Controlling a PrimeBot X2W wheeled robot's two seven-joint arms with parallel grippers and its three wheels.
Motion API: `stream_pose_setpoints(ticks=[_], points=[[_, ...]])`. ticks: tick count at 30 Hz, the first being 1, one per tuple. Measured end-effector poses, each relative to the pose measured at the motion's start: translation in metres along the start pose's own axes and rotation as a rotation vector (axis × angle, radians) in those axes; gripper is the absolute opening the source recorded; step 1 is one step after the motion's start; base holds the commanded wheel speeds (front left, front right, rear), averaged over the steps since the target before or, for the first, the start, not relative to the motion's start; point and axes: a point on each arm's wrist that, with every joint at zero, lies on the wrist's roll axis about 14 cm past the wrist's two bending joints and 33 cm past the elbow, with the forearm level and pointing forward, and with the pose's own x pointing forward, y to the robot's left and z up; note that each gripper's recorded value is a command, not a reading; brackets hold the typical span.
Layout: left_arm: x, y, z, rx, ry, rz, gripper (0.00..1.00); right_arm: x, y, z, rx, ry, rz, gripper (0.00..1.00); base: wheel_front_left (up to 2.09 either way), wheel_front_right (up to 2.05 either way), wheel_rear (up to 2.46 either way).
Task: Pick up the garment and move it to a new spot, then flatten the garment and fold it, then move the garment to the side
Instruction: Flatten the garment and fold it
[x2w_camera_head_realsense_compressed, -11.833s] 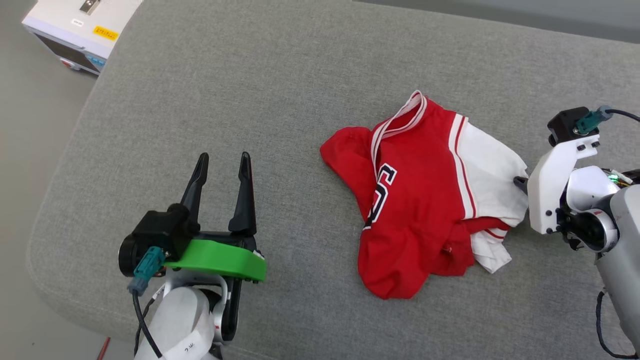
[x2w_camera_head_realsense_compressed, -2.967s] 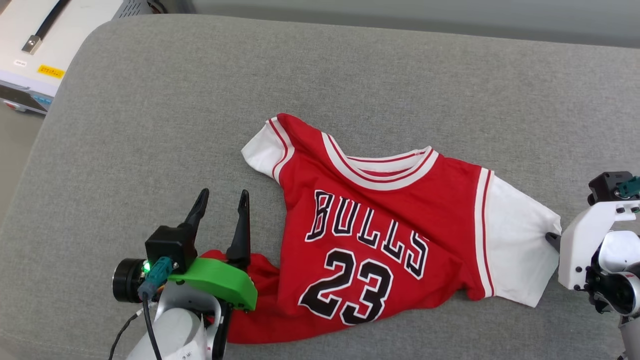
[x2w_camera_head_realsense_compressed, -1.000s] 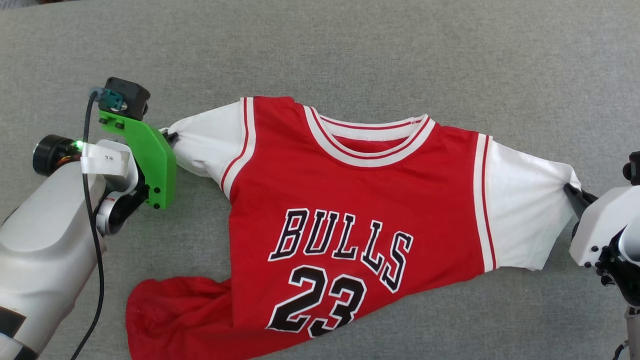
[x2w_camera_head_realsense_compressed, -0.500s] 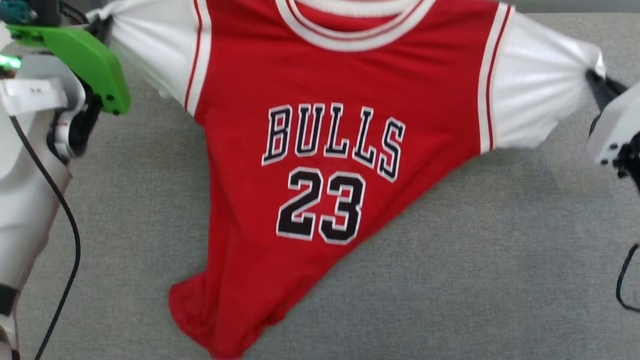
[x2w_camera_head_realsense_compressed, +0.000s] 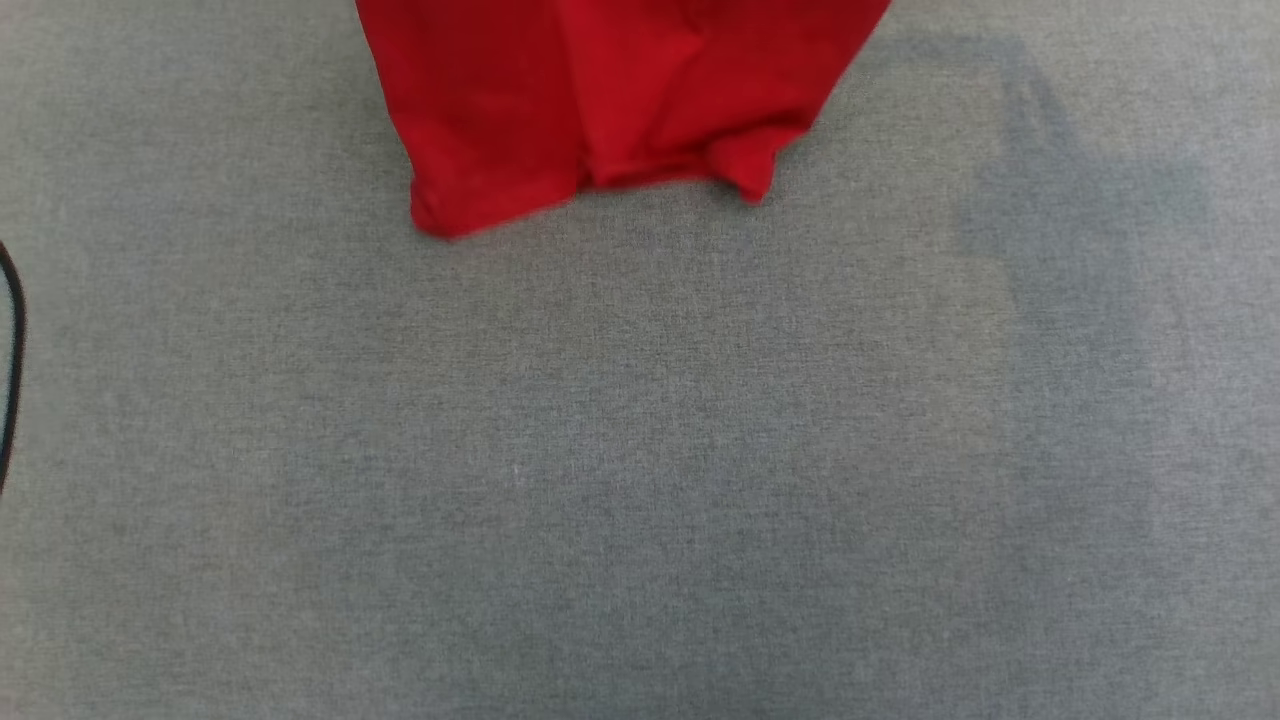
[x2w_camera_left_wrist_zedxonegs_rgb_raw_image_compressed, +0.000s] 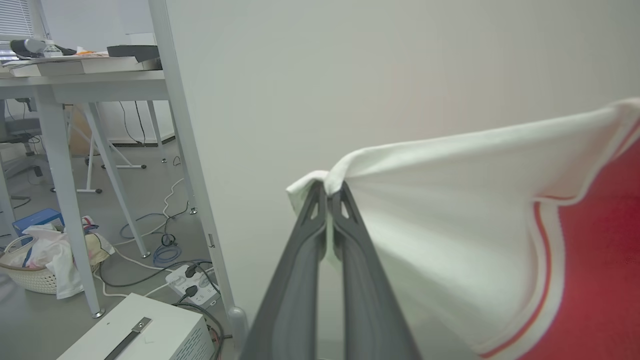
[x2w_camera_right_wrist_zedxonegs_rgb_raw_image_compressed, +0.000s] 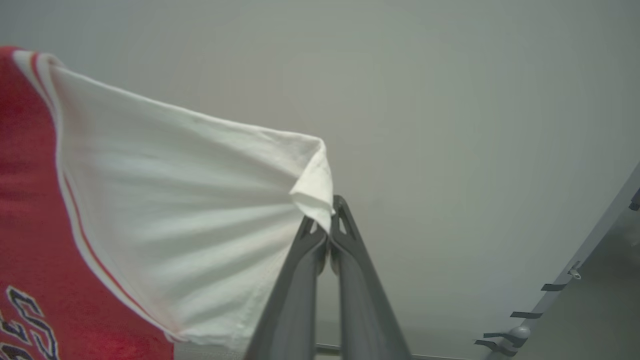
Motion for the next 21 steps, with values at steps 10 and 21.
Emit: stream_pose_setpoints(ticks=[10,21], points=[[0.037,0.003,0.006,-0.035,-0.099,0.015,0.0,0.046,0.005,0.033,-0.053,-0.141,0.005,0.0,0.0,0.0,0.0],[0.035,-0.01,-0.099,-0.077,0.083,-0.021,0.0,0.064,0.026,-0.079,-0.043,0.049,0.072,0.0,0.0,0.0,0.0]])
